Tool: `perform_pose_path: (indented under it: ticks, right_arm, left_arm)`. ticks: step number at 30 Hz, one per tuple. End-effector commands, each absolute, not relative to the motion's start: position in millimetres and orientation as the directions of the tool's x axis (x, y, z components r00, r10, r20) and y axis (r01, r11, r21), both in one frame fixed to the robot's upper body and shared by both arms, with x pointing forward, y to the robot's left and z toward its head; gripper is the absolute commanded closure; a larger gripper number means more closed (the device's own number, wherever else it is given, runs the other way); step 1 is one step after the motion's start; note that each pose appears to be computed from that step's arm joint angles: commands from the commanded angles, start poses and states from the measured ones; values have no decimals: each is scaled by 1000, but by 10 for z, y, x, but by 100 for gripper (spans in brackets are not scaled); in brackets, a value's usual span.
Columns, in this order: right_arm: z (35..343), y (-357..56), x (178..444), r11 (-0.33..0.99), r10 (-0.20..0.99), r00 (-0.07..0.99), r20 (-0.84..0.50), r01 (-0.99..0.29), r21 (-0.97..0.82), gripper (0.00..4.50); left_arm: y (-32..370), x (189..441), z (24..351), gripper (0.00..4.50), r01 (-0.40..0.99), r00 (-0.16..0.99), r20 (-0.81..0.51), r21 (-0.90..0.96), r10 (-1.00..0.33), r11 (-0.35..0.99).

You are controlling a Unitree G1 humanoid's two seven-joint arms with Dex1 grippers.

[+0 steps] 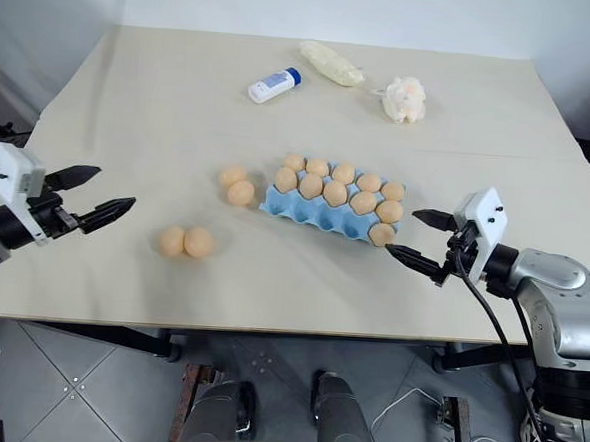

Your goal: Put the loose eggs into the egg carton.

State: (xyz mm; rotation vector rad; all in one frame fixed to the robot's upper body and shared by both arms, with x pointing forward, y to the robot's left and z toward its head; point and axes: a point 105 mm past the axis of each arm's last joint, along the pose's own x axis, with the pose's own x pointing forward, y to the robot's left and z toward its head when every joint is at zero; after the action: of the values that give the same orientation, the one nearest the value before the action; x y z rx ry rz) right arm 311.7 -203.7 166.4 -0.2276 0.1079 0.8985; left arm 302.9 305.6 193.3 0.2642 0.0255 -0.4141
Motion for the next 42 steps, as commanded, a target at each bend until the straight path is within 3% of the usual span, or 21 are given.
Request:
perform_pose_path:
  ticks: [1,5,9,26,42]
  right_arm:
    - [1761,-2006,3130,583,787,603,-133,-796,-161,0]
    - [1791,-1910,3066,497,853,511,-104,-857,-132,0]
    - [1778,-1896,3089,478,860,493,-130,-868,-135,0]
    - [1709,-1911,3088,495,847,512,-145,-858,-140,0]
    - [1664,-1995,3027,534,821,550,-149,-834,-137,0]
  left_arm:
    - [3077,2756,1946,3,302,950,12,229,-313,925]
    - [2996,2469,1698,3,320,947,-45,112,-317,941]
    - [2976,2421,1654,3,335,941,-87,132,-326,933]
    - [2490,2789,1472,3,442,895,-140,153,-423,884]
    - [2486,2955,1296,3,466,872,-227,120,-433,876]
